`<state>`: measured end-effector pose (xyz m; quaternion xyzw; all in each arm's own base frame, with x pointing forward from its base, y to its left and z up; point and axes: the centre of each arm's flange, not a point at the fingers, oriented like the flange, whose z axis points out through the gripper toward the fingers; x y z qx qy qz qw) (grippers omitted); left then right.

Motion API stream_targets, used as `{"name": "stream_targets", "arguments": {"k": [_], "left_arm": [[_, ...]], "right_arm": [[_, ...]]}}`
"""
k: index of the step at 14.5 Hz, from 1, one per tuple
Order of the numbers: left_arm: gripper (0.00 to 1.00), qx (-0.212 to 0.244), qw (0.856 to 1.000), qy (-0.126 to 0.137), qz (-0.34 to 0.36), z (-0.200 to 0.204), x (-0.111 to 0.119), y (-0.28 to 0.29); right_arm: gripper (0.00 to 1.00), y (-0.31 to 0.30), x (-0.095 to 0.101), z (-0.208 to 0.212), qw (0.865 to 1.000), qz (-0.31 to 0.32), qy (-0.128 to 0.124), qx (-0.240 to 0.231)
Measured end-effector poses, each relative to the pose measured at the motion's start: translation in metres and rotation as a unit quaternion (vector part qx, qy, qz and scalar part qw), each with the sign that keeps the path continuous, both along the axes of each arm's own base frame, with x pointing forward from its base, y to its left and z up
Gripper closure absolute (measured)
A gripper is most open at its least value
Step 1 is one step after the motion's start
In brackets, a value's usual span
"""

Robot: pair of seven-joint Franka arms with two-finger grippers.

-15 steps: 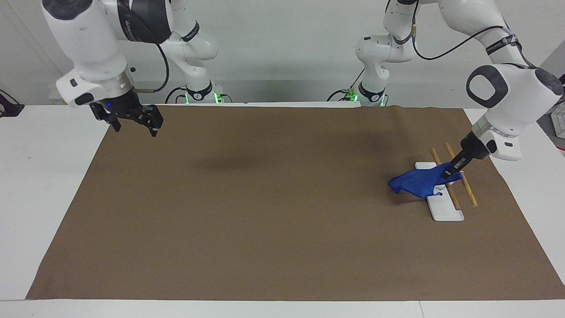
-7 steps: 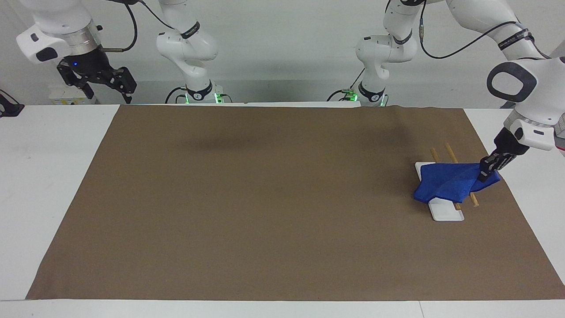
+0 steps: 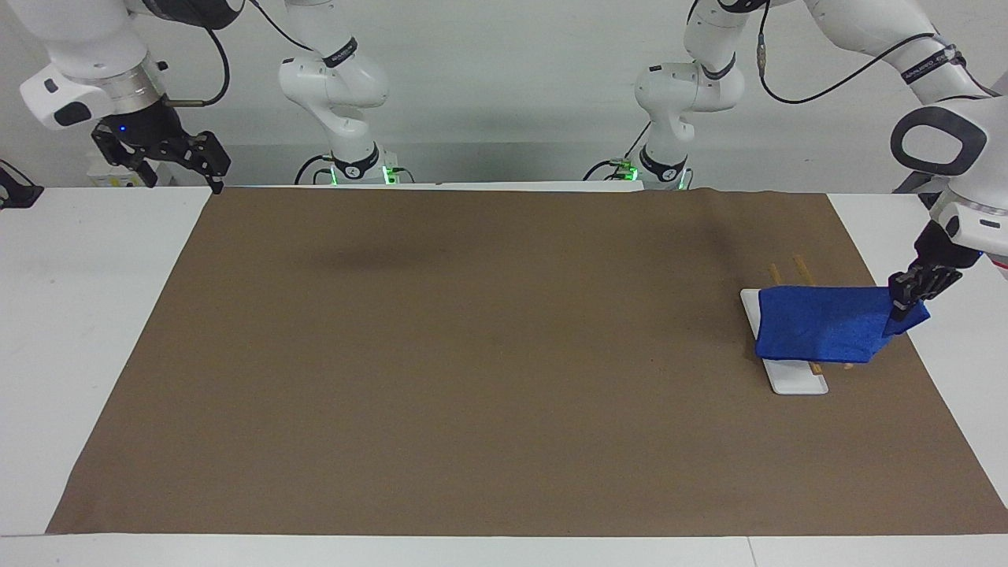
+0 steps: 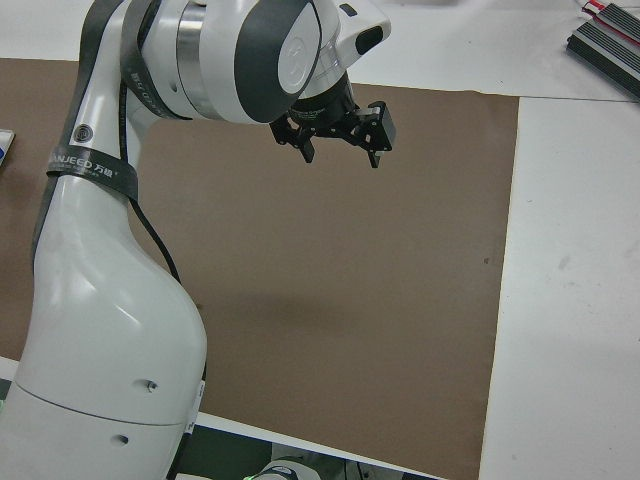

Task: Right arm passes towel to left arm to hang
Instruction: 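Carry the towel to the white rack while the right gripper withdraws, then drape the towel over the rack and release with the left gripper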

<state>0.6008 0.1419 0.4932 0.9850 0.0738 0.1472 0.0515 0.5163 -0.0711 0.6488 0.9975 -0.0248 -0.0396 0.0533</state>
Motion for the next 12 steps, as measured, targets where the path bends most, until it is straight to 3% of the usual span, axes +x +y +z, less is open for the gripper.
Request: {"name": "stream_targets", "arguments": {"k": [5, 8, 12], "left_arm": [[0.94, 0.002, 1.0, 0.008, 0.004, -0.009, -0.003, 0.01], [0.65, 0.002, 1.0, 0.01, 0.004, -0.011, -0.002, 0.01], [0.18, 0.002, 1.0, 0.01, 0.003, -0.011, -0.002, 0.01]], "right_arm": [[0.0, 0.005, 0.001, -0.012, 1.0, 0.005, 0.012, 0.001], [0.0, 0.004, 0.001, -0.012, 1.0, 0.004, 0.013, 0.001], [0.0, 0.003, 0.001, -0.012, 1.0, 0.003, 0.013, 0.002]]}}
